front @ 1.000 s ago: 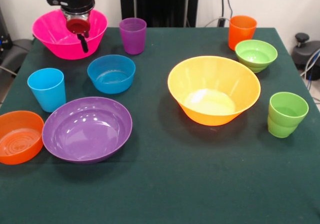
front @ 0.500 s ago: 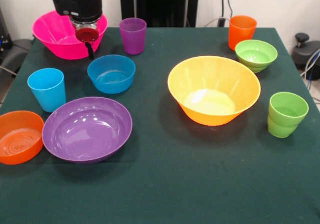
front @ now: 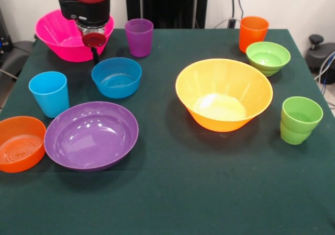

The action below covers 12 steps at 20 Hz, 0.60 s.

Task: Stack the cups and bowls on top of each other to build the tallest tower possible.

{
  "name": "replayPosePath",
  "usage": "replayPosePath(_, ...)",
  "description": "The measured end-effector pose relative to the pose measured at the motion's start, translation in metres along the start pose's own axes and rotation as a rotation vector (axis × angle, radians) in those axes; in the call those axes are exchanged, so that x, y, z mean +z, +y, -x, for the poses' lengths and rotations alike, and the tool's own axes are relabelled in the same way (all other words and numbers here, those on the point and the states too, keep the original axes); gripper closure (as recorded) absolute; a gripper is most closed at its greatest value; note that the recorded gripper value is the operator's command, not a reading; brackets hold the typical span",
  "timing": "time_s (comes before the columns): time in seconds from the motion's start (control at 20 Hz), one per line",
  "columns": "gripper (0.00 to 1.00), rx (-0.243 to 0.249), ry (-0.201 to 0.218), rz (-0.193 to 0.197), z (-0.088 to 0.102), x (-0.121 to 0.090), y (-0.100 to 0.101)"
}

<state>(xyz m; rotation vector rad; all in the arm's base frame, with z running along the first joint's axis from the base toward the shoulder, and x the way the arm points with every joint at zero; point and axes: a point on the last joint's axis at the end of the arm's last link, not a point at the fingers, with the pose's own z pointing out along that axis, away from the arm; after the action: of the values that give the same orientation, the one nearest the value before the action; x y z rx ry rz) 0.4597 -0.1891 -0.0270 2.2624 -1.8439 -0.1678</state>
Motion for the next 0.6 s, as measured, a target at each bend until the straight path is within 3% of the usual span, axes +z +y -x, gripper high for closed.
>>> replayPosePath(0.6,0.00,0.005,0.008,0.016,-0.0021,0.0029,0.0047)
